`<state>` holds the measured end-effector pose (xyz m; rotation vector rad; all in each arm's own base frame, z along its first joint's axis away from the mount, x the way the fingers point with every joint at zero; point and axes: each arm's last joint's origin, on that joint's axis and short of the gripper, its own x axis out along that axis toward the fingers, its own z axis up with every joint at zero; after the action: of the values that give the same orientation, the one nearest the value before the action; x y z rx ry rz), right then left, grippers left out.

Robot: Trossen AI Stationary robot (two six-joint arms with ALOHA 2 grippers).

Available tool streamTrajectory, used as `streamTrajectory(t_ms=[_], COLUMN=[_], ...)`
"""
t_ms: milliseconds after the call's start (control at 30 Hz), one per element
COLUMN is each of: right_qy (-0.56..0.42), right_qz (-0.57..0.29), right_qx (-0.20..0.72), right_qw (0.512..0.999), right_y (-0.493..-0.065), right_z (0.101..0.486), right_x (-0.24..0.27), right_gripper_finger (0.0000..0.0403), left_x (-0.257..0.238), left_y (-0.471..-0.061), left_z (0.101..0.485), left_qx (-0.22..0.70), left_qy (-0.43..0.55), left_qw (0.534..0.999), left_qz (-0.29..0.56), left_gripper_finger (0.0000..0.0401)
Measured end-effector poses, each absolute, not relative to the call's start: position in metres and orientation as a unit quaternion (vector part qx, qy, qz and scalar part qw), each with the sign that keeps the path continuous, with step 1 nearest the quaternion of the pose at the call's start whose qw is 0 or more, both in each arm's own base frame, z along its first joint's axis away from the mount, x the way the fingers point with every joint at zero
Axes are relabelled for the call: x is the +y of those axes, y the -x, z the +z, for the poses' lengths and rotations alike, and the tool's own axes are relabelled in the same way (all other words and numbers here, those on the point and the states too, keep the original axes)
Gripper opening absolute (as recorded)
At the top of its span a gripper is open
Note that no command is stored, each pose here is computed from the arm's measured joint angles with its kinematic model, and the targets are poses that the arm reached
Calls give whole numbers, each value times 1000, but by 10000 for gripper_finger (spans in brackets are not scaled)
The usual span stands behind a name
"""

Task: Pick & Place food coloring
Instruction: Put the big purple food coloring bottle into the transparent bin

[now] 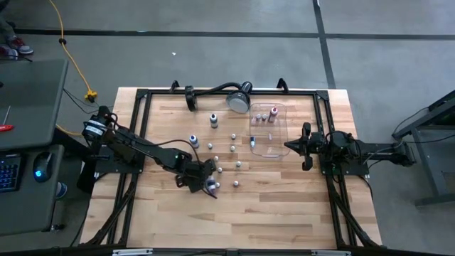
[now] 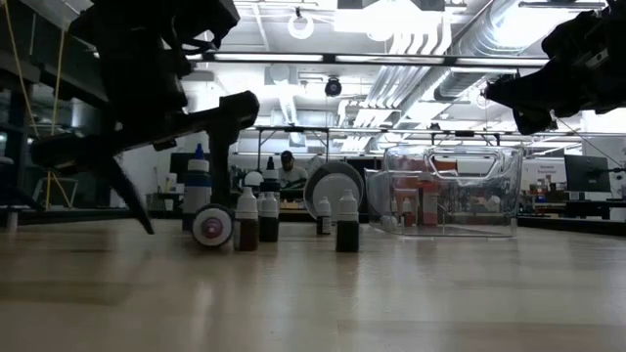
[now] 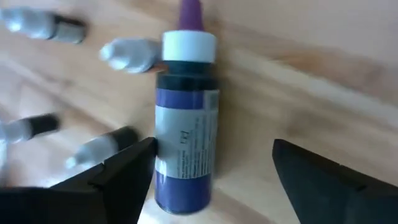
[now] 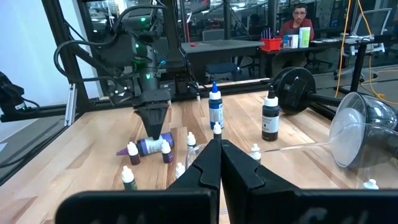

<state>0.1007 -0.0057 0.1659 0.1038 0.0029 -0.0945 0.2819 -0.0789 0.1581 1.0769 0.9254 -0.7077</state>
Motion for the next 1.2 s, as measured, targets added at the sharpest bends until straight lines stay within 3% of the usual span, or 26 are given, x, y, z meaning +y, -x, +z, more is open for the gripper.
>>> streamTrajectory(t_ms=[400, 633, 1000, 1200], right_qy=[-52, -52, -52, -52], right_qz=[-47, -47, -47, -47], right_qx=[2, 2, 2, 2], right_qw=[998, 998, 998, 998], right_y=[-101, -101, -101, -101], right_z=[166, 166, 166, 166], right_x=[-6, -6, -6, -6], right_gripper_finger=[0, 0, 0, 0], left_x=[-82, -82, -84, -84], left_y=[-282, -281, -283, -284], left_z=[142, 141, 141, 141], left_qx=[420, 451, 473, 468], left_qy=[-477, -407, -324, -324], left_qw=[674, 712, 755, 759], left_qz=[-375, -353, -318, -317], left_gripper_finger=[272, 239, 155, 142])
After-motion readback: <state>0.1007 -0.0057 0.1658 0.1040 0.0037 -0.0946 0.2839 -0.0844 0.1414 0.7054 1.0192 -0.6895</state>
